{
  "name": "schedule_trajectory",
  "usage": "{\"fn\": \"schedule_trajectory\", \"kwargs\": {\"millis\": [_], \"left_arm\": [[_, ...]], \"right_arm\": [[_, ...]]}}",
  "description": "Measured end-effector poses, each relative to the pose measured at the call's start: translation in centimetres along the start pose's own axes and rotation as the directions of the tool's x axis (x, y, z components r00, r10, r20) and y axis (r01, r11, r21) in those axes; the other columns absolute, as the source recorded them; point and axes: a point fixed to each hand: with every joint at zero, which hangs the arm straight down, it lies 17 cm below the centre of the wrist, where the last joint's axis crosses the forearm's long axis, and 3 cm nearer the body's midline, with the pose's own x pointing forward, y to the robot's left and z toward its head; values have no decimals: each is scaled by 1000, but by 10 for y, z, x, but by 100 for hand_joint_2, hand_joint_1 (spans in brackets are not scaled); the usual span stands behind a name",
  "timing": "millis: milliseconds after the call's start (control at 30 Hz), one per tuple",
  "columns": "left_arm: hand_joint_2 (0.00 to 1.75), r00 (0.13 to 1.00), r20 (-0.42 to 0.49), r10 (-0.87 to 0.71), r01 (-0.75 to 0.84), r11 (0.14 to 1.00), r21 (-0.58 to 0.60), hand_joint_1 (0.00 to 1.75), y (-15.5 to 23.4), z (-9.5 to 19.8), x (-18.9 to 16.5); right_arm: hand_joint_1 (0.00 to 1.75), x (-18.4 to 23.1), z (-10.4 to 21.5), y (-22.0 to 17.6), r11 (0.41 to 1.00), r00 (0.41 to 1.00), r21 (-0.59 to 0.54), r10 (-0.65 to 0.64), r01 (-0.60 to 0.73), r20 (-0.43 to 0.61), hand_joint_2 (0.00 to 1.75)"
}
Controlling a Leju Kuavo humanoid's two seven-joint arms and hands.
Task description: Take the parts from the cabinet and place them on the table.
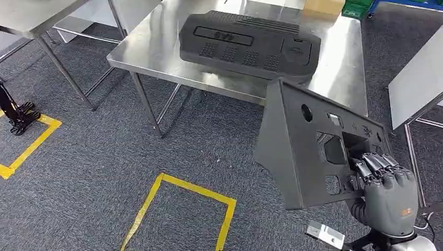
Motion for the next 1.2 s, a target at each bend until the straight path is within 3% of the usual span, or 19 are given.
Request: {"fn": "schedule_trajectory", "kwargs": {"millis": [1200], "left_arm": [[0,1000,-5,-4,4,1000,1,0,3,-1,-3]], "right_arm": [[175,-1,-1,0,1000,1000,-1,6,-6,4,175]]}}
